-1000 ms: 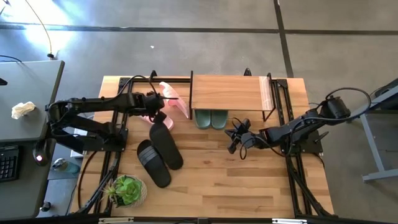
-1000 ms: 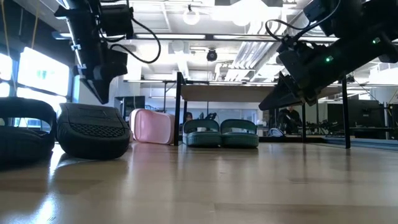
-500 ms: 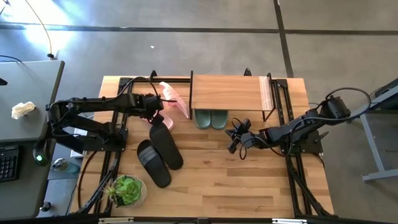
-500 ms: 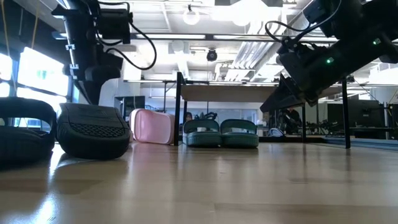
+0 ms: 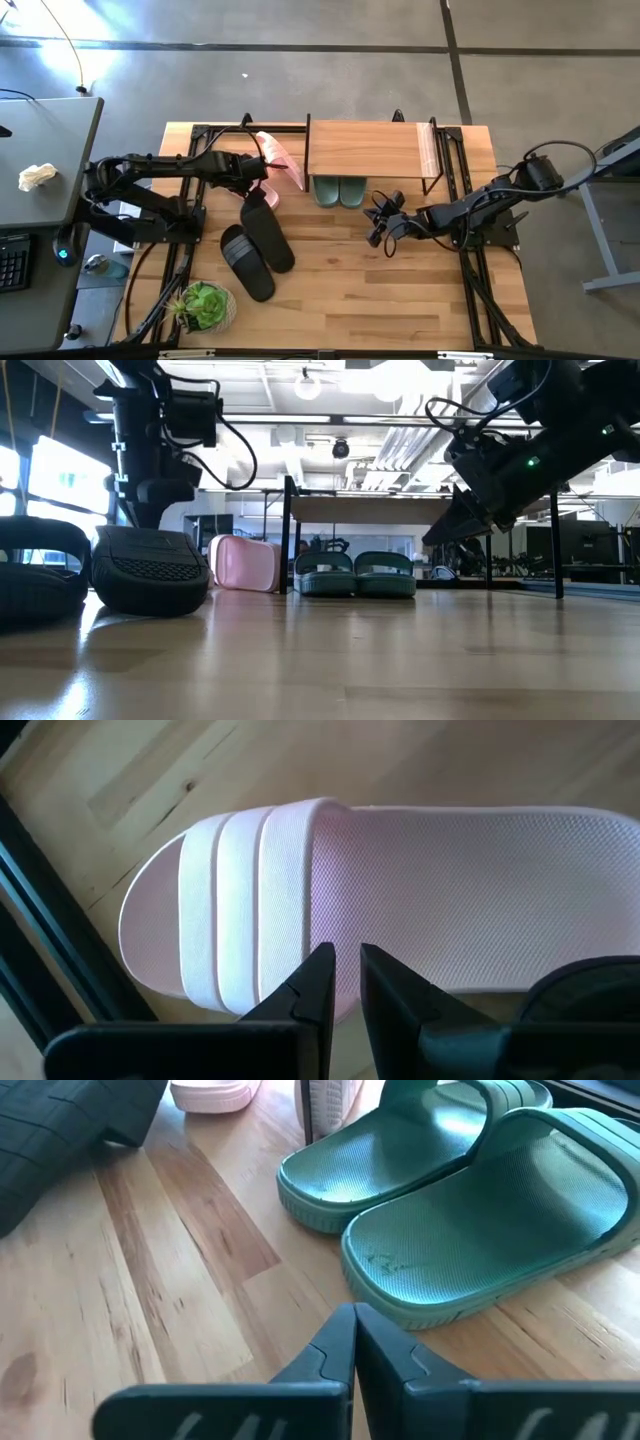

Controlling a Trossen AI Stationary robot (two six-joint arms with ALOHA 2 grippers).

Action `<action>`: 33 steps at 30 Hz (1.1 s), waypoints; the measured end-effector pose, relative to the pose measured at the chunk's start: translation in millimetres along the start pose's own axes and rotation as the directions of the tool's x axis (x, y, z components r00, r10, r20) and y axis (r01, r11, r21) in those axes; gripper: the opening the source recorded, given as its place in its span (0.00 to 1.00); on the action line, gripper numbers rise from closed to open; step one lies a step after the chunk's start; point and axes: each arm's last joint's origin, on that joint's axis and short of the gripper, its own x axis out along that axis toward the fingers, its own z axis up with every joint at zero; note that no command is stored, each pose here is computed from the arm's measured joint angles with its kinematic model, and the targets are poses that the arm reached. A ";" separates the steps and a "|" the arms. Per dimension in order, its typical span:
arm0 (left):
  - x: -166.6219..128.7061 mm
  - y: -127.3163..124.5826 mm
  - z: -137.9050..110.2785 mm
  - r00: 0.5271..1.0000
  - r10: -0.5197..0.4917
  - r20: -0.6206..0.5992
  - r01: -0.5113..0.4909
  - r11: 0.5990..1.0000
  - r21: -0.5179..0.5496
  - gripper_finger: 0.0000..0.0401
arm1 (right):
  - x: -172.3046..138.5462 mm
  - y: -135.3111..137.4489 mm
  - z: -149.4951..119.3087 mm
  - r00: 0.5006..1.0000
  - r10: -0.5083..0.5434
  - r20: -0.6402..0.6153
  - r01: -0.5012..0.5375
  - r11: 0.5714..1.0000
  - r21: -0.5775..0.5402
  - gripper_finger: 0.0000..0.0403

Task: Pick and place slides into the shelf
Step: Put the left pink slide under the shelf

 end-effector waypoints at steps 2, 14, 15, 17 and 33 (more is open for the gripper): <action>0.0 0.0 0.0 1.000 0.000 0.000 0.000 1.000 0.000 0.10 | 0.0 -0.1 -0.2 1.000 -0.001 -0.001 0.001 1.000 -0.001 0.00; 0.0 0.5 -0.9 1.000 0.005 -0.009 -0.005 0.998 0.059 0.10 | 0.0 -0.1 -0.2 1.000 -0.001 -0.001 0.001 1.000 -0.019 0.00; 0.0 0.9 -1.5 1.000 0.010 -0.014 -0.010 0.998 0.061 0.10 | 0.0 -0.1 -0.2 1.000 -0.001 -0.002 0.001 1.000 -0.019 0.01; -0.1 2.6 -2.8 0.999 0.043 -0.018 -0.042 0.997 0.070 0.10 | 0.0 -0.1 -0.1 1.000 -0.001 -0.001 0.001 1.000 -0.017 0.02; 0.5 4.0 -2.5 0.995 0.097 0.001 -0.097 0.995 0.021 0.50 | 0.0 -1.0 -0.3 1.000 -0.023 0.006 0.023 0.999 -0.031 0.14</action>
